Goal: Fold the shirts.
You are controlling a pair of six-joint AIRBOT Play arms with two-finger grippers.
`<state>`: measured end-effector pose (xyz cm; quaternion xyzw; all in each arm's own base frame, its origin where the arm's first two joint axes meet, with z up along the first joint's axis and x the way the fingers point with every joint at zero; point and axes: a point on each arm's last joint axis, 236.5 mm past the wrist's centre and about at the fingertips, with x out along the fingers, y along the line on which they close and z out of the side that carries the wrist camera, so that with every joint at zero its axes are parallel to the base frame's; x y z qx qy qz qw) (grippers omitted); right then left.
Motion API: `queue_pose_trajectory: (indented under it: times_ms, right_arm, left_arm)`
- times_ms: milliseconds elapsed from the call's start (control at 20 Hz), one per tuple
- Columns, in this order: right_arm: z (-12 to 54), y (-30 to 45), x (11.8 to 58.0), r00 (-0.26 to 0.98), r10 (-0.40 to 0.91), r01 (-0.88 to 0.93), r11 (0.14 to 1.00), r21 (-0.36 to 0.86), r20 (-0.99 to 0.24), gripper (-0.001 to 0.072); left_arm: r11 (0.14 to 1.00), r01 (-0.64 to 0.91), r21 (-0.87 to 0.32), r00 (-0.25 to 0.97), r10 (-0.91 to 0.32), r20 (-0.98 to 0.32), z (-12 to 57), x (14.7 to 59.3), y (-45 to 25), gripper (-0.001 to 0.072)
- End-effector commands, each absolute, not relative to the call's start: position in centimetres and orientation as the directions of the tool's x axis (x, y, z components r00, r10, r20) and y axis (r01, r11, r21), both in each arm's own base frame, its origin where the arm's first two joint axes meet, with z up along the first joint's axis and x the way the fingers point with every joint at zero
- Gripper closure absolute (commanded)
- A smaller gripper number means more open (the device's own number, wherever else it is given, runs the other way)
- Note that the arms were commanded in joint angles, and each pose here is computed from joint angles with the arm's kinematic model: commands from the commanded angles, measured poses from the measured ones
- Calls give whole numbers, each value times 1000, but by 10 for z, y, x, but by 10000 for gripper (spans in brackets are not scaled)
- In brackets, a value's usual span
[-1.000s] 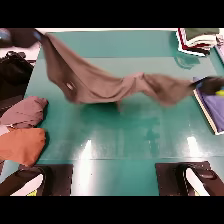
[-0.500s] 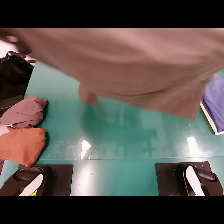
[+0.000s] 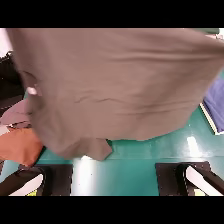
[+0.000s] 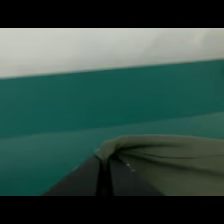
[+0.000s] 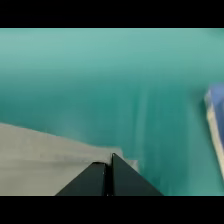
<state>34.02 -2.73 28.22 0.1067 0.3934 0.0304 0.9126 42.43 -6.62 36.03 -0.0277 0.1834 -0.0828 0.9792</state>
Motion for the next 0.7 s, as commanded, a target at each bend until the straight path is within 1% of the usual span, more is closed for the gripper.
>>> queue_pose_trajectory:
  times_ms: [0,50,150,200,250,300,400,450,500,550,650]
  right_arm:
    - [193,-18,390,471,199,40,968,247,-859,696]
    - [170,-14,406,433,203,37,969,243,-878,696]
    - [140,-4,438,420,218,25,968,251,-881,695]
    - [131,0,452,433,219,20,968,252,-874,675]
    - [126,1,462,448,219,19,967,254,-867,444]
    - [124,1,466,456,218,22,967,255,-863,300]
    - [127,-5,463,455,213,29,967,253,-865,304]
    - [130,-8,453,441,211,21,969,245,-872,307]
    - [132,-13,441,437,206,18,971,237,-876,330]
    - [131,-18,427,434,203,28,971,238,-878,331]
    - [122,-26,391,423,194,58,969,240,-885,332]
  left_arm:
    - [990,48,-136,772,-124,-624,206,502,-68,678]
    - [990,41,-132,736,-119,-667,174,516,-70,677]
    - [992,23,-127,663,-110,-740,122,529,-72,674]
    - [992,17,-126,641,-107,-760,108,530,-72,513]
    - [992,16,-124,635,-106,-766,105,531,-71,280]
    - [993,15,-119,639,-101,-763,108,531,-69,268]
    - [994,-7,-111,620,-83,-781,119,522,-52,268]
    - [994,-30,-106,590,-68,-804,123,510,-40,304]
    - [994,-53,-100,561,-54,-826,124,496,-28,383]
    - [992,-78,-96,531,-40,-847,122,482,-16,422]
    - [988,-122,-91,483,-21,-875,111,449,2,422]
